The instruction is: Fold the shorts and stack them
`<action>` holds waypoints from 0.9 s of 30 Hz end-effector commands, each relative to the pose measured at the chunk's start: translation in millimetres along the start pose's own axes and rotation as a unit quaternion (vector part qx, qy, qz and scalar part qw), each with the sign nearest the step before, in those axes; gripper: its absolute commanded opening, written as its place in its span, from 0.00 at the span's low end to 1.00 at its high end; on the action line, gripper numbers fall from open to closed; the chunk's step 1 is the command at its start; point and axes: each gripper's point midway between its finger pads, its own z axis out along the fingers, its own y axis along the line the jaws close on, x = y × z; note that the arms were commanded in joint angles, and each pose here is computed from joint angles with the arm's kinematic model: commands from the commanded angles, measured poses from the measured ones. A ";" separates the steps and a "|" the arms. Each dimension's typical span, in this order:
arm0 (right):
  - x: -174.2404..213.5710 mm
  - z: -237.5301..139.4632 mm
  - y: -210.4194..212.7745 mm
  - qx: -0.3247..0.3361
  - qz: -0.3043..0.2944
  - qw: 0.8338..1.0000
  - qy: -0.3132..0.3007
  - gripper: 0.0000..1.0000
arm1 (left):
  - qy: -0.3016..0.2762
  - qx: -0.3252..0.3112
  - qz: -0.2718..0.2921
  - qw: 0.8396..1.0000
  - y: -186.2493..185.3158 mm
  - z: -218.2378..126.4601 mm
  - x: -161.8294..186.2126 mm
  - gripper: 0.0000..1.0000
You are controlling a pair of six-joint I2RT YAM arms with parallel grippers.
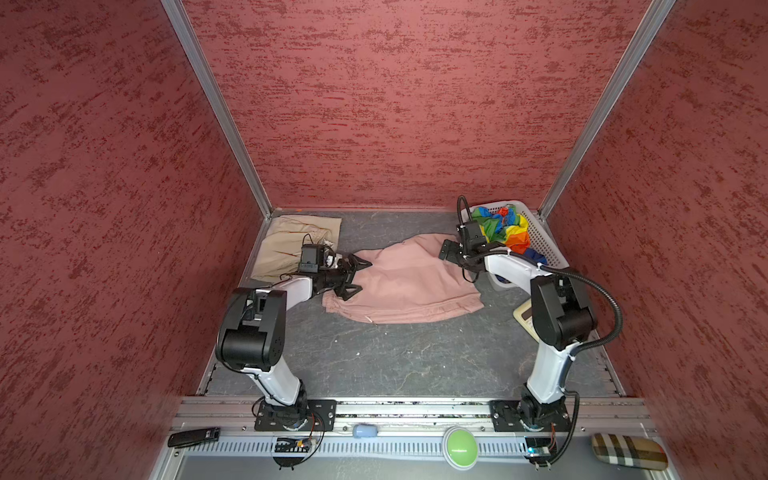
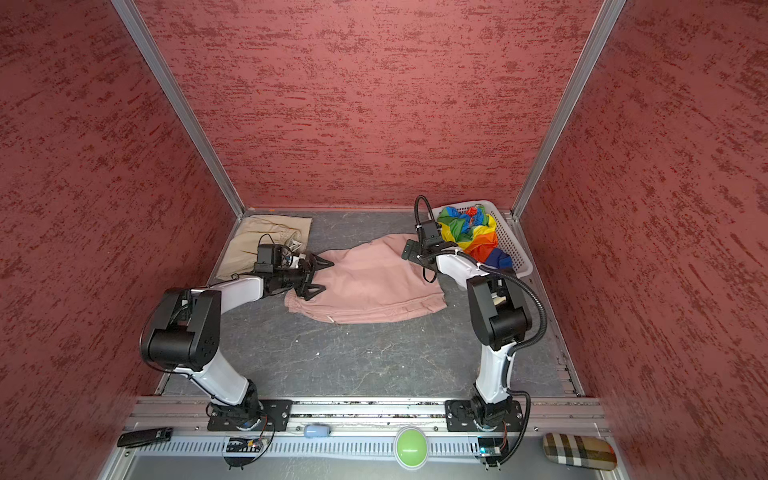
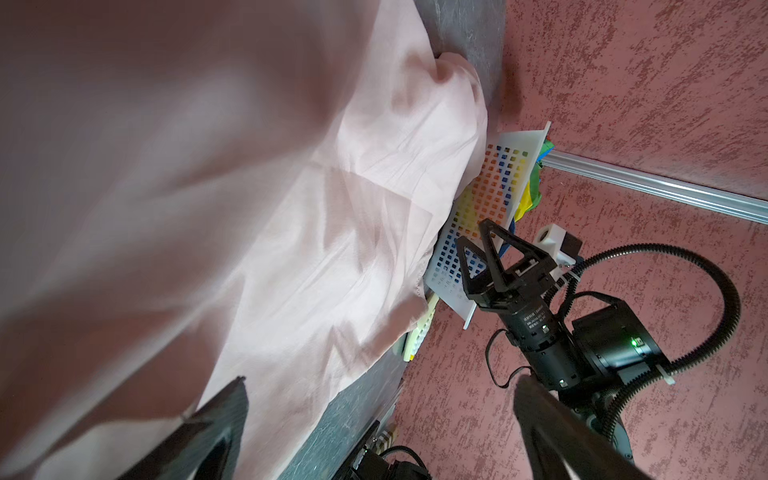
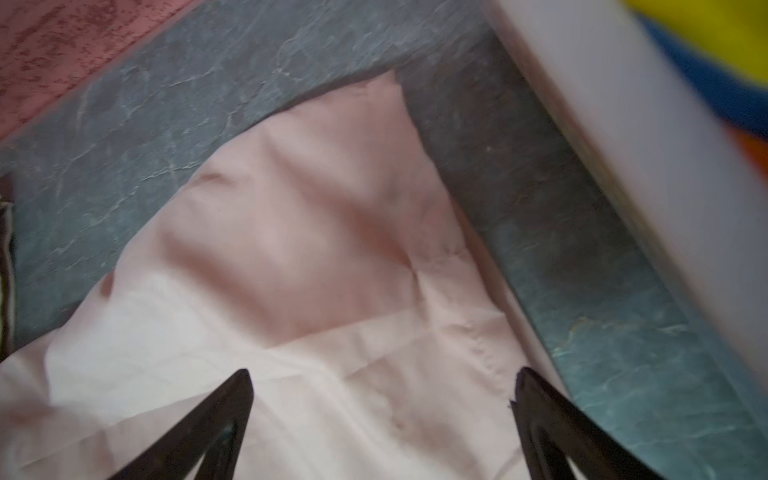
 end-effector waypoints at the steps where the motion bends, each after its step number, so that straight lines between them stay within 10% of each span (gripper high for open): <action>1: -34.5 -8.8 -30.4 0.049 -0.007 0.998 -0.026 0.99 | 0.004 0.003 0.005 1.000 2.3 2.8 2.1 0.99; 8: -54.7 -38.7 -17.1 0.026 -0.024 0.998 -0.046 0.99 | 0.006 0.003 0.002 1.000 6.6 6.0 0.8 0.99; 27: 111.6 -104.0 -32.3 -0.096 0.205 0.974 -0.004 0.90 | 0.001 -0.005 0.000 1.000 14.2 -11.0 -7.2 0.99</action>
